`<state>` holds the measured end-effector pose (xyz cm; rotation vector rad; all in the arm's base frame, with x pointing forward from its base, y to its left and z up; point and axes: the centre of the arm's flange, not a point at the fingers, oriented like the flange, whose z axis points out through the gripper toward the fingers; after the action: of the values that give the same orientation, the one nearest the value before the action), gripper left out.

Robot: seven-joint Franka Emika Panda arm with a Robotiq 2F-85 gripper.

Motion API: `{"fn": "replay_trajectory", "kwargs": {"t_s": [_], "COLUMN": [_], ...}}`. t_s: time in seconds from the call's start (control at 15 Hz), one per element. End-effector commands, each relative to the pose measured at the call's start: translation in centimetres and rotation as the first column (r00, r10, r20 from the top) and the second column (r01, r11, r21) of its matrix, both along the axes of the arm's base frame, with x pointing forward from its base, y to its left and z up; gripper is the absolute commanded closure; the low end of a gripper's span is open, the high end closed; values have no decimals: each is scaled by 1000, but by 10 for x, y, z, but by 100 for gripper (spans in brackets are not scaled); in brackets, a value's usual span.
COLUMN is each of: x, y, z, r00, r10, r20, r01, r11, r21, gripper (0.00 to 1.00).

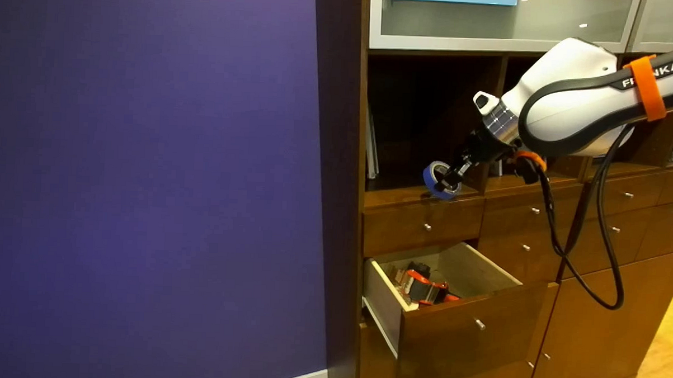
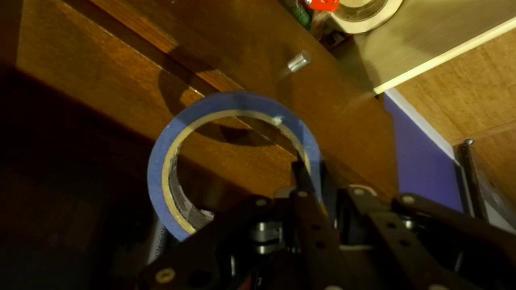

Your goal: Remove the blue masking tape from the open drawer

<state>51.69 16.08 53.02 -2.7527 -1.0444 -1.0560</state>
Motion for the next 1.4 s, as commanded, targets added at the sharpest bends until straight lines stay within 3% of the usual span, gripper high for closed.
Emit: {"fn": "replay_trajectory", "kwargs": {"t_s": [0.0,1.0,1.33], "x": [5,31,38], "y": [7,16,20], "z": [-8,-30,-30], "r00": [998,982,976], "r10": [-35,-86,-39], "r20": [58,168,214], "r01": [36,97,74], "r11": [999,994,985], "r21": [-12,-59,-159], "gripper": [97,97,97]}}
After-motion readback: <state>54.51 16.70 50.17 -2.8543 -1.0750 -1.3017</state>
